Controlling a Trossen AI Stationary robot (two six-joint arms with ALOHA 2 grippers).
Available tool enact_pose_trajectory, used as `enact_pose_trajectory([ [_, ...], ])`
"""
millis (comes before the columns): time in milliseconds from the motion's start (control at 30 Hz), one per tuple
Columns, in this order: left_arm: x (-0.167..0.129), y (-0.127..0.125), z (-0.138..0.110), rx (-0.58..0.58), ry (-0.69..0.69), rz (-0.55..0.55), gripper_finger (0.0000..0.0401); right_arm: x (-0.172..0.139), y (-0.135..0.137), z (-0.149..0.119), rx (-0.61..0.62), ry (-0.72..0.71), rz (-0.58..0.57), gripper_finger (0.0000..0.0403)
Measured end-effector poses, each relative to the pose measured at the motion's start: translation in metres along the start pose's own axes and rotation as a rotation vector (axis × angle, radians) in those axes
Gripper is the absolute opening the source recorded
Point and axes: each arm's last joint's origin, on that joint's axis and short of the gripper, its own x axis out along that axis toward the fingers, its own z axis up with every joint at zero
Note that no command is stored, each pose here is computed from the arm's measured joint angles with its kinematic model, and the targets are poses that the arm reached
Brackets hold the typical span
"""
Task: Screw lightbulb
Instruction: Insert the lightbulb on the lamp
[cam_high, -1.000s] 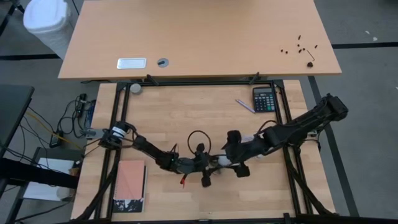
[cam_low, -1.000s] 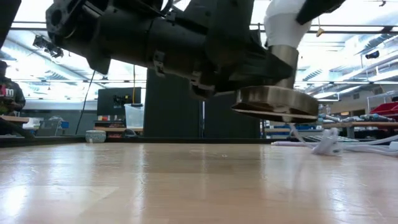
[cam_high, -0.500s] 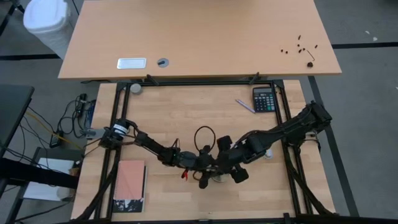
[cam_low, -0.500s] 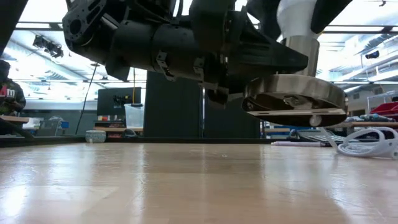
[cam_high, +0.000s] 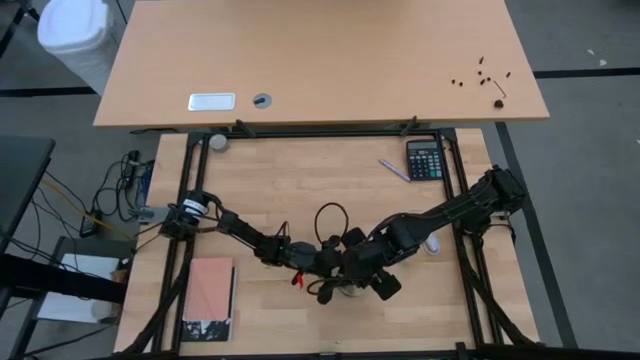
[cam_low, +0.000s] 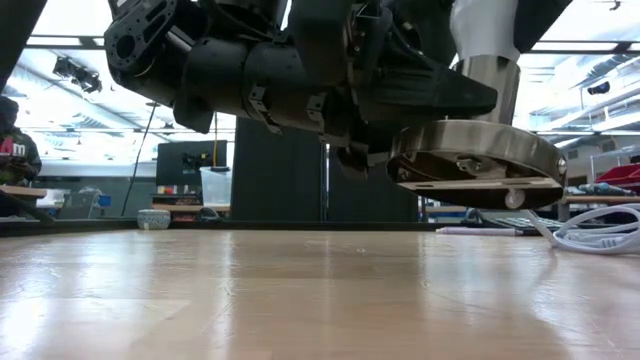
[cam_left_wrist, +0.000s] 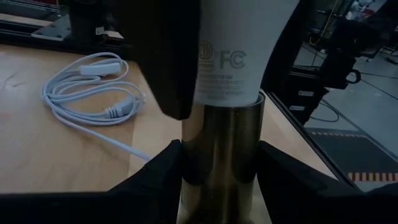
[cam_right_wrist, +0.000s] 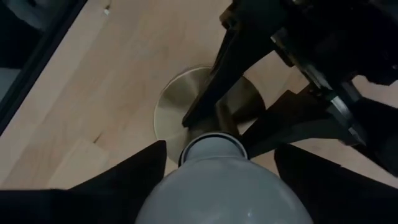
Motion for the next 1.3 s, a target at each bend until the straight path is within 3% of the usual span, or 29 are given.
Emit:
enact_pose_trajectory([
  [233, 0.0, 0.001, 0.0, 0.0, -0.003, 0.02, 0.0182, 0.0, 0.001, -0.001, 0.031, 0.018, -0.001, 0.0249],
  [567, -0.002, -0.005, -0.003, 0.047, -0.032, 0.237, 0.0182, 0.0, -0.002, -0.006, 0.218, 0.067, -0.072, 0.0273],
  [767, -0.006, -0.019, -0.006, 0.155, -0.055, 0.409, 0.0181, 0.0, -0.006, -0.007, 0.324, 0.061, -0.122, 0.0251],
  [1033, -0.013, -0.035, -0.01, 0.226, -0.086, 0.638, 0.0179, -0.001, -0.021, -0.008, 0.563, 0.022, -0.195, 0.0259],
  [1300, -0.016, -0.043, -0.011, 0.241, -0.093, 0.679, 0.0152, -0.002, -0.042, -0.009, 0.84, -0.046, -0.211, 0.0258],
])
